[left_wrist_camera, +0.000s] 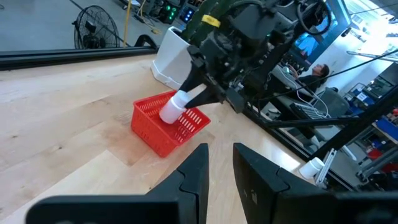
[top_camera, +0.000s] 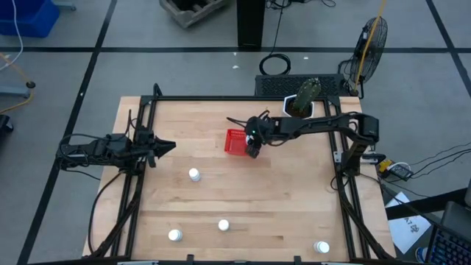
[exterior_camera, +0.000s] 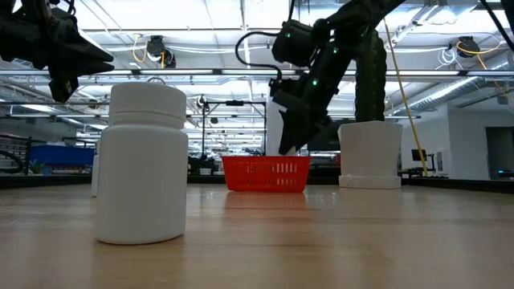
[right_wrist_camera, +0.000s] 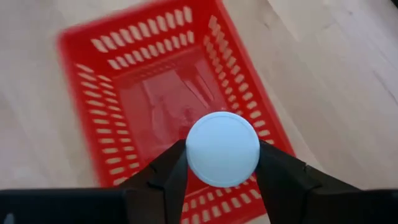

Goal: Pick and place pill bottles into a basket
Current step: Put the white medicine bottle into the red basket

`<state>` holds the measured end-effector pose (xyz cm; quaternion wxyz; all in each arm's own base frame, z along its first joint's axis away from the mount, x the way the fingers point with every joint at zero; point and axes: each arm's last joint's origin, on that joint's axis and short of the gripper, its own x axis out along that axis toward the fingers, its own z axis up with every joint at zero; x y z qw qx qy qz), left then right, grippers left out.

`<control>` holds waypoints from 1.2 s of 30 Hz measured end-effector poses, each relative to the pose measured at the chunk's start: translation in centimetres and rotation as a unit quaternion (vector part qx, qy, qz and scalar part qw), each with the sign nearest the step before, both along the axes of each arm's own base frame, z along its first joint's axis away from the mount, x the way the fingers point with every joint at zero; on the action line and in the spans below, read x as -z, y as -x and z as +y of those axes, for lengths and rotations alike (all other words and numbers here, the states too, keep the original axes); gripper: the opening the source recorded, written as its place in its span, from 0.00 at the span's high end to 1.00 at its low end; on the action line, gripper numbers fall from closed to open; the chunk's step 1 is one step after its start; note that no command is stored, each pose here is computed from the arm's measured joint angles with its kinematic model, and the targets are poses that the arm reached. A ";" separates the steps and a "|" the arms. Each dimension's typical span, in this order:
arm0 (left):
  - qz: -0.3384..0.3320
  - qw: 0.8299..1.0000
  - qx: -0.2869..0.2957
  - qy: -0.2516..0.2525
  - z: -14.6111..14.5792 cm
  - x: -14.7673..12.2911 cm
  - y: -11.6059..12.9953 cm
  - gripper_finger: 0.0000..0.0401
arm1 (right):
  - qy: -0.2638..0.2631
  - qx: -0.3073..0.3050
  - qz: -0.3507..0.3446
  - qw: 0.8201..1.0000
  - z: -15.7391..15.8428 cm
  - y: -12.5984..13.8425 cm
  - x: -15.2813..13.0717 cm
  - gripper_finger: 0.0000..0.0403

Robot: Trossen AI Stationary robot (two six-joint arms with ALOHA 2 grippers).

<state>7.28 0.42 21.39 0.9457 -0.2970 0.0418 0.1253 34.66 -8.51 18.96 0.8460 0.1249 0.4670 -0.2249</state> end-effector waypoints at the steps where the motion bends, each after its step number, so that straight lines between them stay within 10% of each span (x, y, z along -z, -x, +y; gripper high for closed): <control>1: 0.000 1.000 0.000 0.000 0.0 0.0 0.0 0.81 | -0.001 0.001 0.002 1.000 -0.1 0.0 0.1 0.62; 27: 0.000 1.000 0.000 0.000 0.0 0.0 0.0 0.81 | 0.008 -0.010 -0.087 0.996 -0.1 0.4 -3.6 0.41; 36: 0.000 1.000 0.000 0.000 0.0 0.0 0.0 0.81 | 0.034 -0.213 -0.114 0.970 6.9 4.3 -10.1 0.41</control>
